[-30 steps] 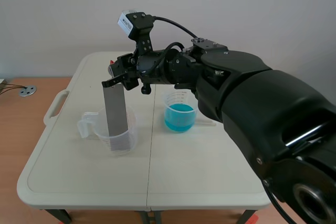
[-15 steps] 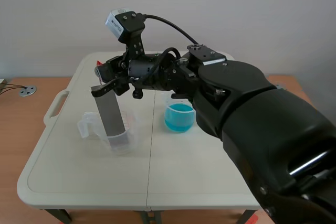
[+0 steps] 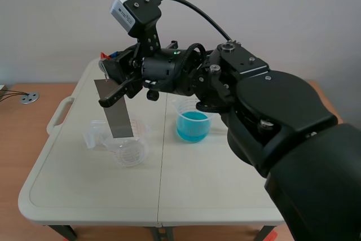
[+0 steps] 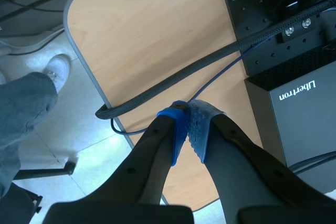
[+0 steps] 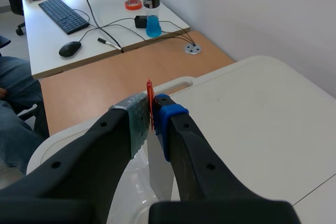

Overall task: Hold the metal plate by the orange handle, dip it into the blue solution, take it out and point at it, then put the plate back in the beaker on the left.
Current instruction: 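Move the plate over the blue solution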

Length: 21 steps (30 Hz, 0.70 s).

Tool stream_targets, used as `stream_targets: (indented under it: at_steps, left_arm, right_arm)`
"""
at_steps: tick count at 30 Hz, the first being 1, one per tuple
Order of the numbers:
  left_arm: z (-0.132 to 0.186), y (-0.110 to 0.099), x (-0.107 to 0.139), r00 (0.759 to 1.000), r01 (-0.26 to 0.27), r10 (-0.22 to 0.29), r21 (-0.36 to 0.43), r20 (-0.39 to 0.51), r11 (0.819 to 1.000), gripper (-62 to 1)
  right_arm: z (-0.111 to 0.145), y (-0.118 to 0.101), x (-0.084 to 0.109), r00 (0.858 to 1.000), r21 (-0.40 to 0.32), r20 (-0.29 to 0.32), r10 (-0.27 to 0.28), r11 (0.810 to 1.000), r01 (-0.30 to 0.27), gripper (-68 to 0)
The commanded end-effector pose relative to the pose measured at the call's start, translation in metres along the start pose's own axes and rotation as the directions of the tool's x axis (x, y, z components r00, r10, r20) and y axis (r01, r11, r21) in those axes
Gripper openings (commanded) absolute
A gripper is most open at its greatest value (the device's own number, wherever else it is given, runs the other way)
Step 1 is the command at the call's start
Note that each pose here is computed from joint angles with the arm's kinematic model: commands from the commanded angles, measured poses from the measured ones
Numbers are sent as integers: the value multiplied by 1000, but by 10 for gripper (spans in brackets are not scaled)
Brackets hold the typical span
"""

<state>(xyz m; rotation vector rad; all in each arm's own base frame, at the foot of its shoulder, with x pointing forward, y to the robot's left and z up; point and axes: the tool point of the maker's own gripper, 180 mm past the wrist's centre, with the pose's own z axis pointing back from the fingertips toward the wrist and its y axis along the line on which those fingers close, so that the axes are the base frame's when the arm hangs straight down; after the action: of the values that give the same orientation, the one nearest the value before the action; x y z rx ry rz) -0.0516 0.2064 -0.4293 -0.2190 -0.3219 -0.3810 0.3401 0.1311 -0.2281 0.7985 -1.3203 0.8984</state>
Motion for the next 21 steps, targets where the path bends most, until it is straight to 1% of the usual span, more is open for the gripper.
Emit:
stream_targets:
  at_steps: [1,12,17,21]
  left_arm:
    - [1,-5,2,1000,-10,11,-11,10,1000,-597]
    - [1,-5,2,1000,-10,10,-11,11,1000,-597]
    - [1,-5,2,1000,-10,10,-11,12,1000,-597]
    - [1,-5,2,1000,-10,10,-11,11,1000,-597]
  right_arm:
    - [1,0,17,998,0,45,31,1000,-31,-662]
    - [16,13,37,989,-13,67,133,991,-133,-662]
    - [25,9,48,985,-46,92,147,989,-143,-662]
    - [31,3,59,979,-68,108,174,983,-168,-662]
